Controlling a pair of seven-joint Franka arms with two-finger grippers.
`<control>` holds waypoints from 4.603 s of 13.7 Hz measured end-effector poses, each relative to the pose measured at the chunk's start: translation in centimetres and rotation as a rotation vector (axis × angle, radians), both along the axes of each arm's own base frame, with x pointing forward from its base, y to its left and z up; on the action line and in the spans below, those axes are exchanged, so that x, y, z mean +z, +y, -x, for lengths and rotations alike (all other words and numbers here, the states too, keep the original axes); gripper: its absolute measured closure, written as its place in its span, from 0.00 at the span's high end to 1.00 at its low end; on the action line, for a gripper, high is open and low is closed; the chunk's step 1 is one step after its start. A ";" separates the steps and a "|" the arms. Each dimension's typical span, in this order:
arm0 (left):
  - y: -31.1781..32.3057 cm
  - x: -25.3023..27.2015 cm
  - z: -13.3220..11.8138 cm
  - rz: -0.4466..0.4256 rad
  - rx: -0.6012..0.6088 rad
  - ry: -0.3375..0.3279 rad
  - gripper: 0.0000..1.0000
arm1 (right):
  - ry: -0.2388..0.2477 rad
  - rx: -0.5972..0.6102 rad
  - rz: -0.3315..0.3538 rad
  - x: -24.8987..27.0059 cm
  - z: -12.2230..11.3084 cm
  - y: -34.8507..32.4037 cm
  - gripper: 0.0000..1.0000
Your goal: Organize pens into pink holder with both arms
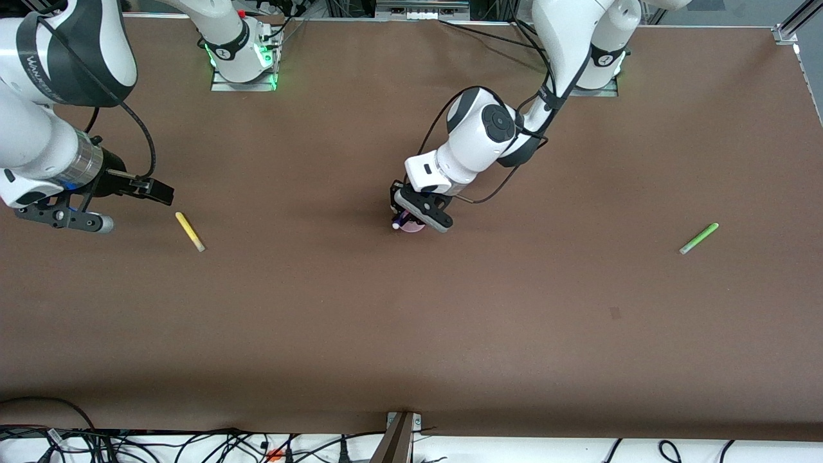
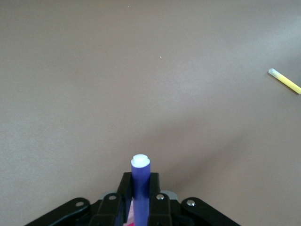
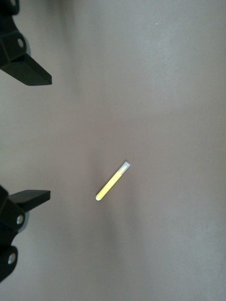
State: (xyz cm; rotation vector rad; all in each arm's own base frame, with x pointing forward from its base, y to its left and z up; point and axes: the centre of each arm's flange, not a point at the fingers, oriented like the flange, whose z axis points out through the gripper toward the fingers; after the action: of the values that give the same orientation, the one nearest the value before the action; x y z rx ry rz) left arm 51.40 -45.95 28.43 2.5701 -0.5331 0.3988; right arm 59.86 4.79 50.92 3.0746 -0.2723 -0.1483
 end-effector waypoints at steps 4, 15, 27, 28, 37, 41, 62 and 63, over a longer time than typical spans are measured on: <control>0.8 1.6 -0.7 0.009 0.015 -0.011 0.66 | -0.014 0.015 -0.037 0.3 -0.2 -1.6 0.98; 23.3 15.6 -9.5 -0.251 -0.035 0.363 1.00 | -0.023 -0.002 -0.054 0.4 -0.2 -4.4 0.99; 39.6 29.2 -11.3 -0.634 0.152 0.357 1.00 | -0.026 0.000 -0.055 0.0 -0.2 -4.4 0.99; 40.8 29.9 -11.1 -0.602 0.190 0.344 1.00 | -0.028 0.000 -0.055 0.0 -0.2 -4.5 0.99; 43.6 28.9 -1.7 -0.513 0.393 0.316 1.00 | -0.039 -0.002 -0.055 0.0 -0.3 -4.6 0.99; 43.3 28.1 -2.2 -0.515 0.392 0.320 1.00 | -0.042 -0.003 -0.055 0.0 -0.4 -4.6 0.99; 42.9 28.2 -3.1 -0.519 0.341 0.300 1.00 | -0.047 -0.006 -0.055 0.2 -0.3 -4.9 0.99; 42.9 28.2 -3.1 -0.519 0.341 0.300 1.00 | -0.047 -0.007 -0.055 0.2 -0.3 -4.9 0.99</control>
State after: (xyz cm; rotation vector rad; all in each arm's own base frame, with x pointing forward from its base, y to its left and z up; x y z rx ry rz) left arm 54.48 -3.08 56.58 3.1565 -0.0893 -0.0325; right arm 60.18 -0.10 51.17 3.1350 -0.2854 -0.0859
